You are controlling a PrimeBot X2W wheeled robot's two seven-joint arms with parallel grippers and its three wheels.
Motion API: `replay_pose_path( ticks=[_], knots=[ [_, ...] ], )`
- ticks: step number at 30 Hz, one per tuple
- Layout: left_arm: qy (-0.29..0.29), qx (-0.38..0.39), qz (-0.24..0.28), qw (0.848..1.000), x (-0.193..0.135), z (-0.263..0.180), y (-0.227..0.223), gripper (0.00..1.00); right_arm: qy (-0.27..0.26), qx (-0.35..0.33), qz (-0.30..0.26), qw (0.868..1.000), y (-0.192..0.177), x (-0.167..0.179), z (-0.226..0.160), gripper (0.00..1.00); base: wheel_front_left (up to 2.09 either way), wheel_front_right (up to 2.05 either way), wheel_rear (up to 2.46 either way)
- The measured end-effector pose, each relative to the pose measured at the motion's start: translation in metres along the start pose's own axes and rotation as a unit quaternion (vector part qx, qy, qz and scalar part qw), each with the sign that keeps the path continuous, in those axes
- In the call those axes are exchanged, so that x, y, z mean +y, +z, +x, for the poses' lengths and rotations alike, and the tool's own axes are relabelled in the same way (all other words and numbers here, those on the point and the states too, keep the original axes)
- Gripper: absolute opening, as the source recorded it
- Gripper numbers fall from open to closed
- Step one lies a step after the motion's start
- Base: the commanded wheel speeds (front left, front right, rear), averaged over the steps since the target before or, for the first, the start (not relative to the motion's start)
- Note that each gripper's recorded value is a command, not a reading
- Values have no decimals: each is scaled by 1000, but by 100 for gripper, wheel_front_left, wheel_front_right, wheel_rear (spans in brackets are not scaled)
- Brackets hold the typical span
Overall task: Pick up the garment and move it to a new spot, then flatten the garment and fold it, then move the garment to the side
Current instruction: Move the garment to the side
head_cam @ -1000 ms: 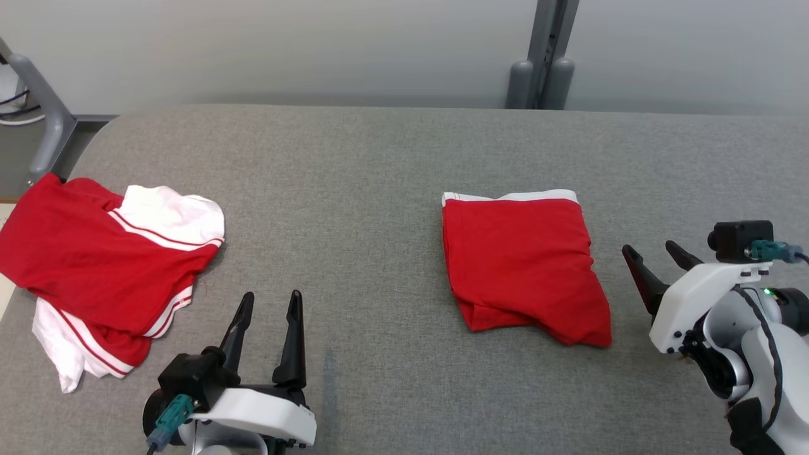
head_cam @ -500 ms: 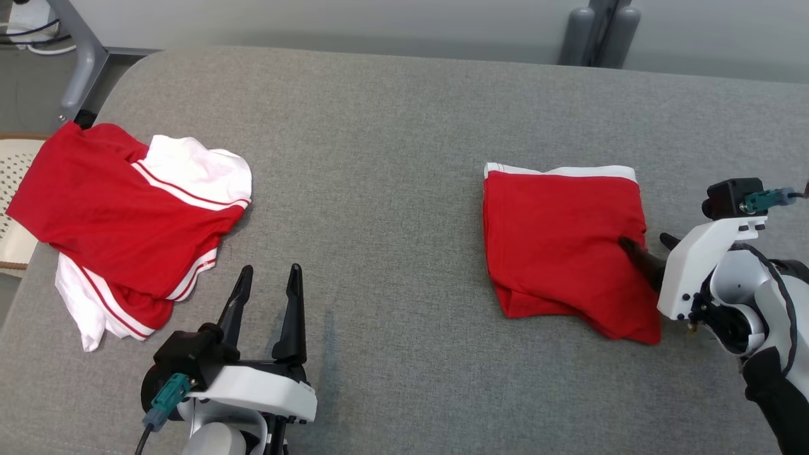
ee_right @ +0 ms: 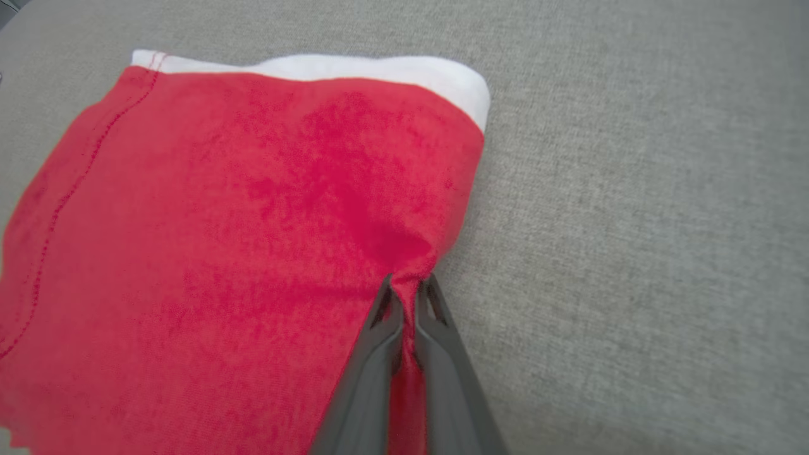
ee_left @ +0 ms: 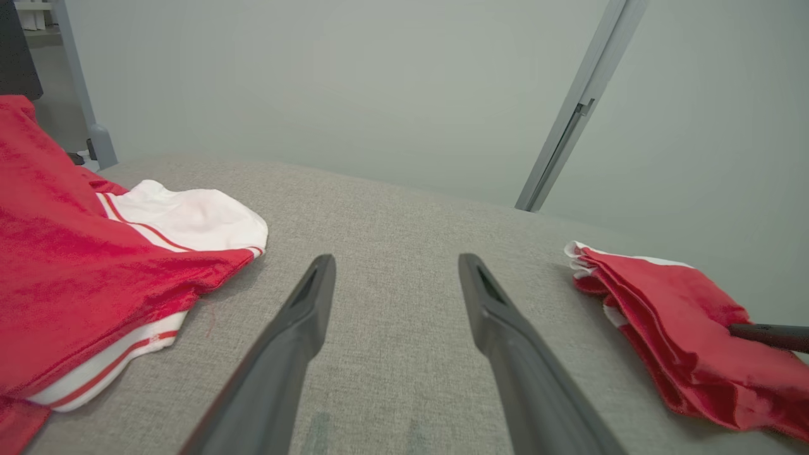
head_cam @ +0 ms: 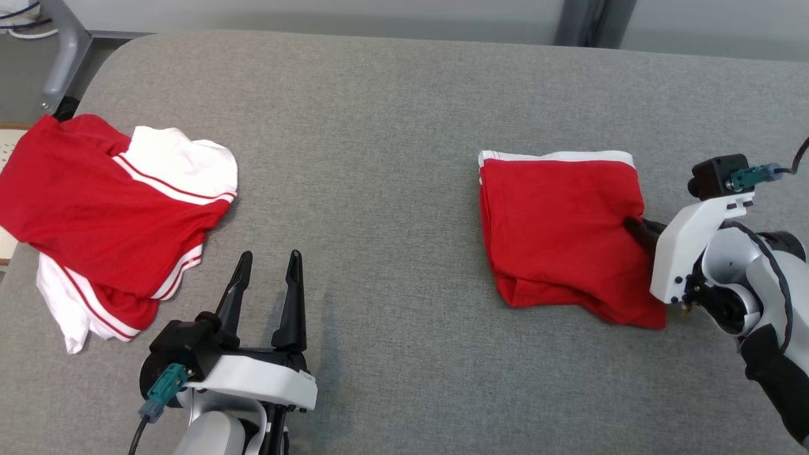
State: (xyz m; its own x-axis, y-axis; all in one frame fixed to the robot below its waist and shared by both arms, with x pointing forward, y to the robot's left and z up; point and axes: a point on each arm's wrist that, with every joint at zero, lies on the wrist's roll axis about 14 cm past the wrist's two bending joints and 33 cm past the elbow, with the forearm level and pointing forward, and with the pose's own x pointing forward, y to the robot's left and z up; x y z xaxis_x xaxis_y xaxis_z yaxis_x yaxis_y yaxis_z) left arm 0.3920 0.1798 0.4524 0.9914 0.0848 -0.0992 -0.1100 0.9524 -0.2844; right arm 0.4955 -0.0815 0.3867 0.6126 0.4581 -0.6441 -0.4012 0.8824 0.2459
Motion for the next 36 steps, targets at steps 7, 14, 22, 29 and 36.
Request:
replay_pose_path(
  ticks=[7,14,22,29,36],
  knots=[
    [-44,0,10,999,-25,15,-3,100,-47,-39,-31,998,18,-40,-19,0,0,0,0],
    [-104,12,13,994,-65,31,-18,100,-113,-67,-30,991,17,-91,-55,0,0,0,0],
    [-198,42,26,979,-122,42,-47,100,-182,-88,4,979,-4,-136,-99,0,0,0,0],
    [-284,69,30,956,-181,49,-73,100,-250,-104,37,962,-24,-174,-140,0,0,0,0],
    [-295,76,30,952,-186,56,-80,100,-285,-105,21,952,-21,-200,-145,0,0,0,0]
  ],
)
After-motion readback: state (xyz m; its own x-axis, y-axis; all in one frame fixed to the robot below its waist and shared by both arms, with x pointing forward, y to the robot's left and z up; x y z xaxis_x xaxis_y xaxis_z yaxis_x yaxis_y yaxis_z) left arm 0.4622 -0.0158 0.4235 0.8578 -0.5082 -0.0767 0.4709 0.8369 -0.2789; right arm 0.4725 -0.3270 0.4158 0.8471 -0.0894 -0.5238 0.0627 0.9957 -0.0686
